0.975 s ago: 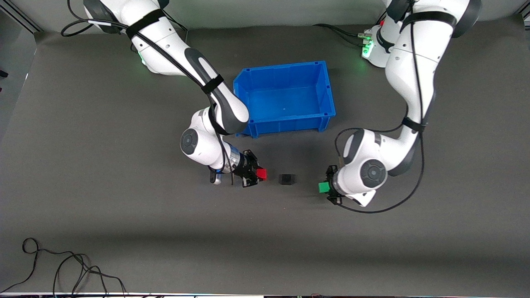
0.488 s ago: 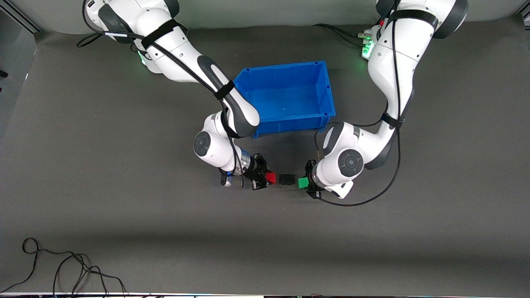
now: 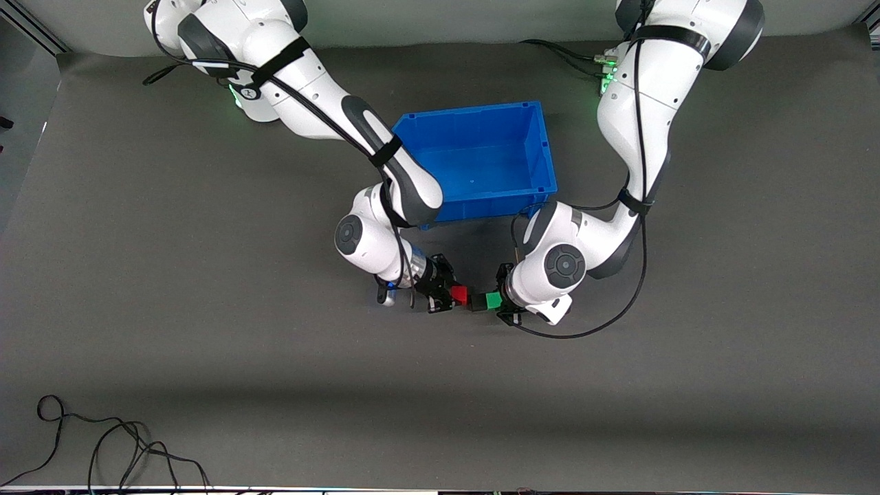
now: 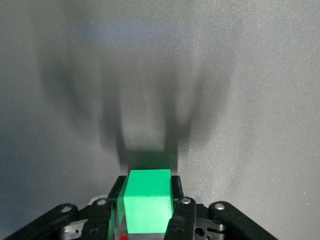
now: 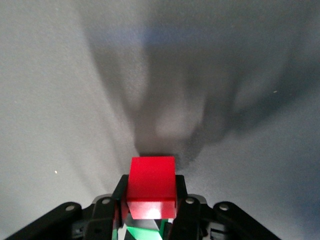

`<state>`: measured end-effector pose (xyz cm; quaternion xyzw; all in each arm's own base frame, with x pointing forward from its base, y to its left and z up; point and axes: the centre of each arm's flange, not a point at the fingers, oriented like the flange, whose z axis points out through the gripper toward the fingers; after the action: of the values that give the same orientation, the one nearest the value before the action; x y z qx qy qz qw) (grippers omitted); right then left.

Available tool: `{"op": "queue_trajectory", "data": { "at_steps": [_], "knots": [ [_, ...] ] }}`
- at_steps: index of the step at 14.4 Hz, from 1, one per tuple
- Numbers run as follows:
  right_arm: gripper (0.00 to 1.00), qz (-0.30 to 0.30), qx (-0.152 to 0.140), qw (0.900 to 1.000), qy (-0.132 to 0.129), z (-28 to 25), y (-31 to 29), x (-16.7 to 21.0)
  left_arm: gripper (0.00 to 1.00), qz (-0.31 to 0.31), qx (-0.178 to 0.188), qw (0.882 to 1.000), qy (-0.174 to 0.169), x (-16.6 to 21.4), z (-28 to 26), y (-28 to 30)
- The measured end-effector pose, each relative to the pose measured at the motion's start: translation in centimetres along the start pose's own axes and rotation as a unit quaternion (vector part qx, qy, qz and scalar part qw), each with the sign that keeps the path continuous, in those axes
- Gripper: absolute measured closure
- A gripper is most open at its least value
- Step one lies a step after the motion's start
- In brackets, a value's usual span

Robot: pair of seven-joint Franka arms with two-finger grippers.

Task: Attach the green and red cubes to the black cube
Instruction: 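Press the red and green cubes onto the black cube, then open both grippers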

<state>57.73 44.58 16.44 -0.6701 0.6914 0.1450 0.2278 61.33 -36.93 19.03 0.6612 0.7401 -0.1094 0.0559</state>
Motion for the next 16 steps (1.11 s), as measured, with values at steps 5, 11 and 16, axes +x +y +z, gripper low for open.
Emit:
{"op": "queue_trajectory", "data": {
  "at_steps": [5,11,16],
  "knots": [
    [0.61,-0.001,0.003,1.000,-0.003,0.0,-0.3,-0.3,0.60,0.001,0.001,1.000,0.000,-0.3,0.1,-0.2],
    [0.61,-0.001,0.007,1.000,-0.001,-0.2,-0.7,0.0,0.60,0.008,0.001,1.000,0.003,-0.8,0.2,-0.6],
    [0.48,-0.001,0.017,1.000,0.001,0.3,-0.9,0.4,0.60,0.011,0.001,1.000,0.003,-1.1,0.3,-0.8]
  ]
}}
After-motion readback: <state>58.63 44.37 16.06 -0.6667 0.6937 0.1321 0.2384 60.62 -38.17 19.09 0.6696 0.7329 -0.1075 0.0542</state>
